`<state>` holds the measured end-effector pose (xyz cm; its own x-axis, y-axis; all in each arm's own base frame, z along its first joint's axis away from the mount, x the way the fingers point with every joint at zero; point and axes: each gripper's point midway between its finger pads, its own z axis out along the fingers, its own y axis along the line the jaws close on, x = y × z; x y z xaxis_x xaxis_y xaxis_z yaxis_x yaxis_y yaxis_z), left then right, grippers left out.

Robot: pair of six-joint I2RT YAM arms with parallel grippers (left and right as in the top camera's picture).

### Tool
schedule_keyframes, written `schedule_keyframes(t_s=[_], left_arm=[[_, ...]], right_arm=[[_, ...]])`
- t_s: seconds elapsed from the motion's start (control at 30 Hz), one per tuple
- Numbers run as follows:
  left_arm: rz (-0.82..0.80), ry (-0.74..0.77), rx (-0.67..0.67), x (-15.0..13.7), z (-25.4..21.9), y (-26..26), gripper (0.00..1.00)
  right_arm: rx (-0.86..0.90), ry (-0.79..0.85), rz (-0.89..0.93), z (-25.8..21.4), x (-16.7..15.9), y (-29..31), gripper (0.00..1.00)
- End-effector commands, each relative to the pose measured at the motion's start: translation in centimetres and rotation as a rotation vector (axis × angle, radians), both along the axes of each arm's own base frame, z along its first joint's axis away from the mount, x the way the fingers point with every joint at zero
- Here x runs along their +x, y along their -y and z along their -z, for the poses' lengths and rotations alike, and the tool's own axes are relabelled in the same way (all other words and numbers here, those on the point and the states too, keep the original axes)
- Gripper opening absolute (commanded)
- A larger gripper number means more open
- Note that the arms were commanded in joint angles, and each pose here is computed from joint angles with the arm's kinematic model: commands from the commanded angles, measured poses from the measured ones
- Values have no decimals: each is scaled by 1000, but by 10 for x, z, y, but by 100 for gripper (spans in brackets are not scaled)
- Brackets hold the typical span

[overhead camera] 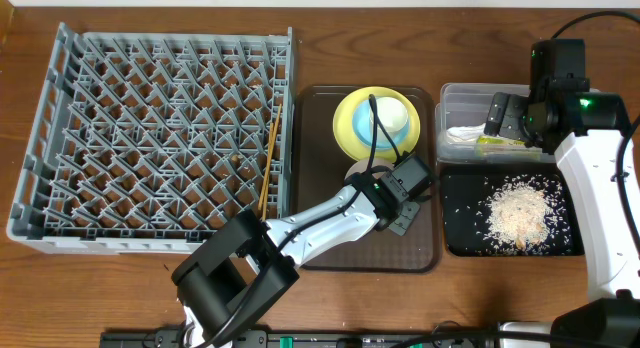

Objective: Sort waste into correct bins and load items into the dishwasher
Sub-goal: 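Lift the pink bowl left and set it into the dish rack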

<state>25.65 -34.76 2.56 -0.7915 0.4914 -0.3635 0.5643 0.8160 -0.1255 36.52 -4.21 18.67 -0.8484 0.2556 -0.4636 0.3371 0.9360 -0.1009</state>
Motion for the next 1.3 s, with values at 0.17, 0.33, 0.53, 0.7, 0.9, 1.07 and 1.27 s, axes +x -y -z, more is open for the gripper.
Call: schedule_keyframes(t_s=[0.17, 0.33, 0.53, 0.7, 0.9, 1.07, 1.27], left_arm=[[-5, 29, 27, 3, -10, -5, 10], [-19, 89, -29, 10, -44, -4, 8], [-109, 257, -145, 30, -136, -32, 8], [-256, 372, -308, 54, -216, -81, 8], [-400, 340, -573, 84, -274, -160, 8], [-493, 256, -764, 118, -281, -217, 8], [-520, 143, -1043, 169, -282, -252, 8]], right_arm=[[-17, 15, 0, -7, 2, 4, 99], [-18, 15, -1, -7, 2, 4, 99], [-18, 15, 0, -7, 2, 4, 99], [-18, 15, 0, -7, 2, 4, 99], [-18, 15, 0, -7, 2, 4, 99], [-18, 15, 0, -7, 2, 4, 99], [-18, 15, 0, -7, 2, 4, 99]])
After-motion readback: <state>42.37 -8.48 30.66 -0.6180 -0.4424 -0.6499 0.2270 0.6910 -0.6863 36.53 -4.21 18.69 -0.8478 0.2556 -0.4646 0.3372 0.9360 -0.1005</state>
